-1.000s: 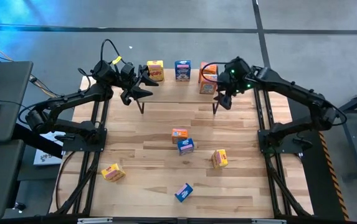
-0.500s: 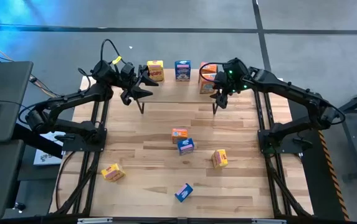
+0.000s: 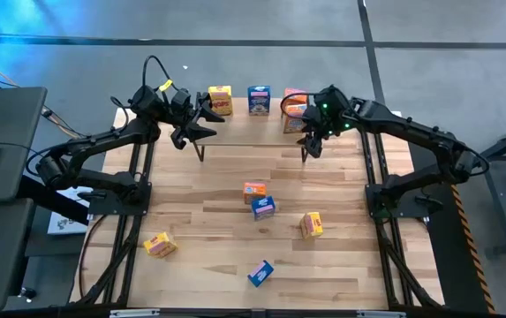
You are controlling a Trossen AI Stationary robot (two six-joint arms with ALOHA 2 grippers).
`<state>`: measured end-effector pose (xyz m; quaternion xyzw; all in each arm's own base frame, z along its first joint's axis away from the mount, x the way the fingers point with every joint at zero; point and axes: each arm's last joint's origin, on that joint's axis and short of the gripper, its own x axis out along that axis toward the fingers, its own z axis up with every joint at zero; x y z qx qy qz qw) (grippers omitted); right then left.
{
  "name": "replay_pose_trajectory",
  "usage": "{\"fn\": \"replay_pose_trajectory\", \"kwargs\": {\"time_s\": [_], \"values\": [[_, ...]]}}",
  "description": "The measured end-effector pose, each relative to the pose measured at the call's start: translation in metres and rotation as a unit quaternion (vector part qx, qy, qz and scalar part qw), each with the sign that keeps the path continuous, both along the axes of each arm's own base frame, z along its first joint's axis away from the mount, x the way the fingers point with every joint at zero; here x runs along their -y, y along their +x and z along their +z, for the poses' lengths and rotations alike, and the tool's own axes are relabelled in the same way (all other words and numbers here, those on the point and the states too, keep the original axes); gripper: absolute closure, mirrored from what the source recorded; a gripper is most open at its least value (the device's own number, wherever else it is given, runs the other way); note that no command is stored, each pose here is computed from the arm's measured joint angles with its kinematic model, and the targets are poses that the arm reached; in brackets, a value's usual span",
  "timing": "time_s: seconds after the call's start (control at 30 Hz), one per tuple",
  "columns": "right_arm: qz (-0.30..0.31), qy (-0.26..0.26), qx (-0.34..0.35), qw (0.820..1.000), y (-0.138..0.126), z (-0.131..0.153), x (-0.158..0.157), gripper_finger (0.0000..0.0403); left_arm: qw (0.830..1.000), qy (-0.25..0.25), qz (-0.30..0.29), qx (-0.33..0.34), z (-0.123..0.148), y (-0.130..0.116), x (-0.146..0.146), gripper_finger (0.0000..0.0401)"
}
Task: Stack cereal on shelf
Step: Put the top orange box on the shelf aligned with the other orange cereal box, then put the left yellow cereal box on the shelf aligned with the other yellow cereal box
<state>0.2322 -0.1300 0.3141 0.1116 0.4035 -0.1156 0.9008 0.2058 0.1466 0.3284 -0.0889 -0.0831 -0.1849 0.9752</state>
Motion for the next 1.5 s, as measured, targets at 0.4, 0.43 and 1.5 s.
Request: {"fn": "replay_pose_trajectory", "kwargs": {"time_s": [0.4,0.43,1.5], "values": [[0.001,-0.054,0.030,0.998,0.025,0.003,-0.020,0.0185,1.000,0.000,0.000,0.000,0.000,0.000,0.000,0.0178],[-0.002,-0.058,0.031,0.998,0.027,0.003,-0.020,0.0185,1.000,0.000,0.000,0.000,0.000,0.000,0.000,0.0178],[-0.073,-0.109,0.047,0.990,0.050,-0.005,-0.017,0.0185,1.000,-0.001,0.003,0.001,0.000,0.000,0.000,0.0178]]}}
